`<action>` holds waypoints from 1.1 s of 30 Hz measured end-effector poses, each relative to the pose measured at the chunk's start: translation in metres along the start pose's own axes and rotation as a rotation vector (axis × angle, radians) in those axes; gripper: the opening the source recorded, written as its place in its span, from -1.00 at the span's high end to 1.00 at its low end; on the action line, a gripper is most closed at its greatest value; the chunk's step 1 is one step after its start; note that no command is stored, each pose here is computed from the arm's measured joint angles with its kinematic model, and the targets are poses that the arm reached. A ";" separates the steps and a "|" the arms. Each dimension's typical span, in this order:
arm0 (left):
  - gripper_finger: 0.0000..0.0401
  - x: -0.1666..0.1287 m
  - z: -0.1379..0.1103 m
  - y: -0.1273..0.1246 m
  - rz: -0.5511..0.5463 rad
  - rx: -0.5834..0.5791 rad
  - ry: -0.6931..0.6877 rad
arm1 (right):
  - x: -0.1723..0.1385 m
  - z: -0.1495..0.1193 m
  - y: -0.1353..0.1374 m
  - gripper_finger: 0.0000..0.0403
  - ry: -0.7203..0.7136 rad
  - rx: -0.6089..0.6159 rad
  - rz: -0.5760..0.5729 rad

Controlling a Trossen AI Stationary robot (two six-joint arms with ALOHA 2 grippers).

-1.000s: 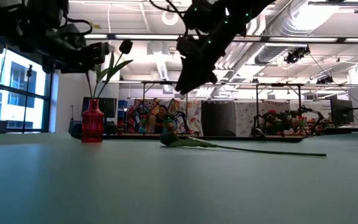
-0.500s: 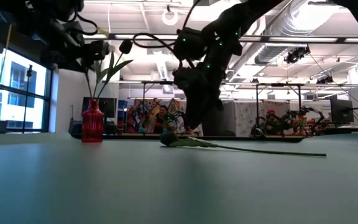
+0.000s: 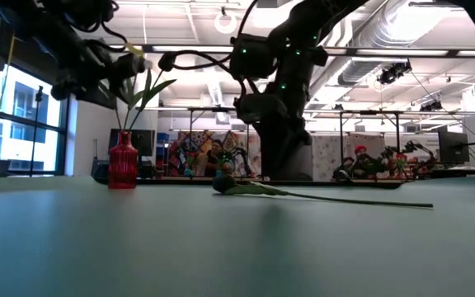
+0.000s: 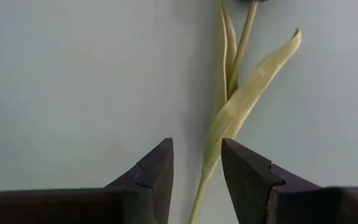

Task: Sort flowers into vase by color
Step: Put the black flower into the red vase

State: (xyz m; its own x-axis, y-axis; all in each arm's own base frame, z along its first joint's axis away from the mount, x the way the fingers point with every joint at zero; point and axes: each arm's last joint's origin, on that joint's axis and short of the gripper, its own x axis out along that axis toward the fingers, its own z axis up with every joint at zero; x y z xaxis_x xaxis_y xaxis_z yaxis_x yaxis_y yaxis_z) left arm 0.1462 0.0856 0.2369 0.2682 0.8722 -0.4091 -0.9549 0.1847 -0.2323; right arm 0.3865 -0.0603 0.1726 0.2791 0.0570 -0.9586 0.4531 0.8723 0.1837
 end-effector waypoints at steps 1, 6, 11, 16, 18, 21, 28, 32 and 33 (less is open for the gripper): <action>0.16 -0.001 0.000 0.000 -0.011 -0.010 0.010 | 0.000 -0.001 0.002 0.39 -0.001 0.006 -0.009; 0.16 -0.004 0.000 0.002 -0.049 -0.018 0.046 | 0.008 -0.007 0.001 0.39 0.009 0.052 -0.057; 0.16 -0.006 0.000 0.005 -0.066 -0.001 0.067 | 0.024 -0.020 -0.007 0.39 0.032 0.111 -0.061; 0.16 -0.004 0.000 0.005 -0.114 0.053 0.110 | 0.036 -0.030 -0.005 0.40 0.002 0.149 -0.004; 0.16 -0.003 0.001 0.005 -0.139 0.046 0.132 | 0.038 -0.032 -0.005 0.41 0.002 0.172 -0.010; 0.16 -0.004 0.000 0.004 -0.170 0.045 0.155 | 0.038 -0.031 -0.007 0.53 0.004 0.188 -0.009; 0.16 -0.011 0.001 0.007 -0.268 0.007 0.214 | 0.033 -0.023 -0.008 0.96 0.003 0.201 0.019; 0.16 -0.024 0.010 0.010 -0.374 -0.020 0.239 | 0.027 -0.011 -0.002 0.98 -0.037 0.193 0.056; 0.16 -0.028 0.014 0.010 -0.400 -0.027 0.242 | 0.023 -0.007 0.001 0.98 -0.061 0.187 0.070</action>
State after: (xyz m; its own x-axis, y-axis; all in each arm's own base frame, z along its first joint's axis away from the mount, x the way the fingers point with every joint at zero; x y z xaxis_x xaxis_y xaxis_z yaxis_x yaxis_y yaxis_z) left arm 0.1269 0.0693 0.2586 0.6400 0.6030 -0.4762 -0.7675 0.4707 -0.4352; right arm 0.3873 -0.0547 0.1490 0.3640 0.0800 -0.9280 0.5783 0.7616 0.2925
